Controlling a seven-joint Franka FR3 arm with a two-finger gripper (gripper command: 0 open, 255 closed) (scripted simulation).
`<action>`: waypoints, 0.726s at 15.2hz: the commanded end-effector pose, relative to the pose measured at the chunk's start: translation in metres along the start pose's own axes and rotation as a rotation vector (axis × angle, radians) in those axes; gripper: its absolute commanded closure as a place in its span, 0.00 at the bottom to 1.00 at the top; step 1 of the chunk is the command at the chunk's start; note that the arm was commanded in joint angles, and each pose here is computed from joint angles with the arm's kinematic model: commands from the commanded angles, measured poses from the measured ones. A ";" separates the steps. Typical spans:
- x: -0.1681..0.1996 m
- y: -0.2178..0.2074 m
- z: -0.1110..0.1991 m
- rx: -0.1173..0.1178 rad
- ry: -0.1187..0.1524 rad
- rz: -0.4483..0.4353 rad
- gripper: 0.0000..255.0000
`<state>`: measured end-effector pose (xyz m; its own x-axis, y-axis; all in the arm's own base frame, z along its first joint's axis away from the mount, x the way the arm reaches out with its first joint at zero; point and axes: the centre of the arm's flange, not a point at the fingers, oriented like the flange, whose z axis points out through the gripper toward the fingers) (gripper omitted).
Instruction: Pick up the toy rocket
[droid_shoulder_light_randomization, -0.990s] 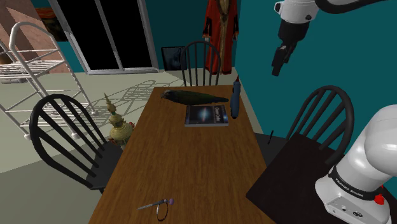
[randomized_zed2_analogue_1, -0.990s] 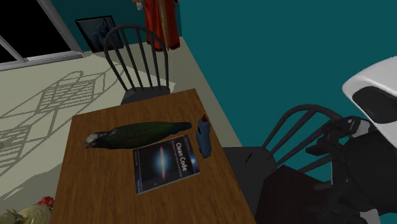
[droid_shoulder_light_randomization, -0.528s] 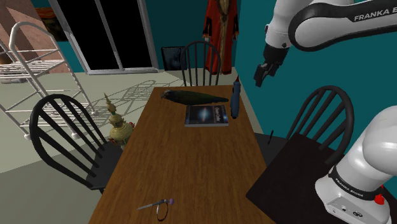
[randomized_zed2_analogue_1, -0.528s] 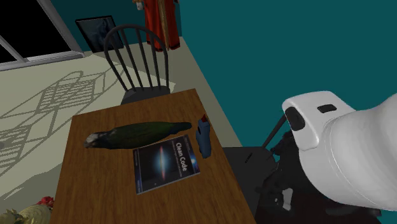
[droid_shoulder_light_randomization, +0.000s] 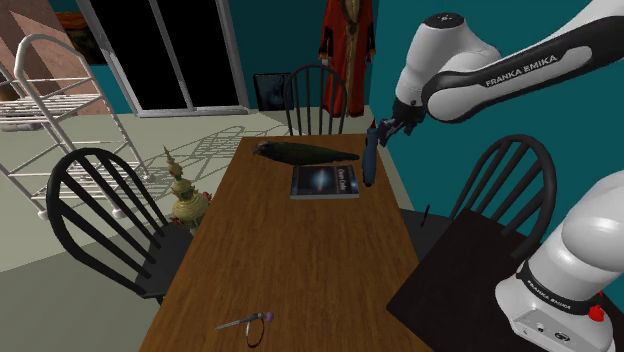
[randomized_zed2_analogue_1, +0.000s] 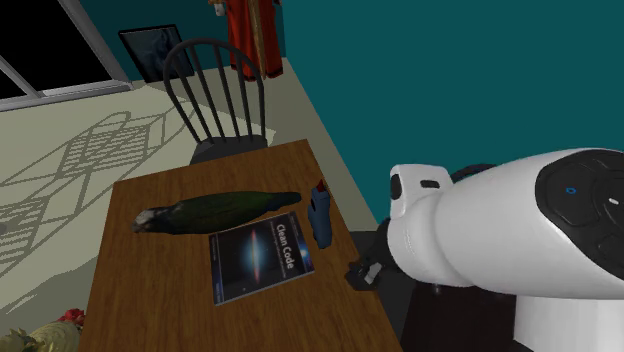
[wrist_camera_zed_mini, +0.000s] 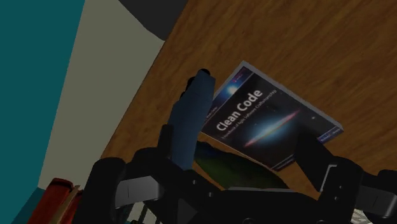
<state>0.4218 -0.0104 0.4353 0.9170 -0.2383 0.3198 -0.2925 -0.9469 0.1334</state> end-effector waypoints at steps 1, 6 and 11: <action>0.008 0.000 0.022 -0.003 0.030 0.061 0.00; 0.032 0.003 0.079 -0.018 0.095 0.205 0.00; 0.058 0.011 0.134 -0.032 0.160 0.349 0.00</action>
<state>0.5023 -0.0597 0.3404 0.7322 -0.4837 0.4794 -0.5668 -0.8231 0.0351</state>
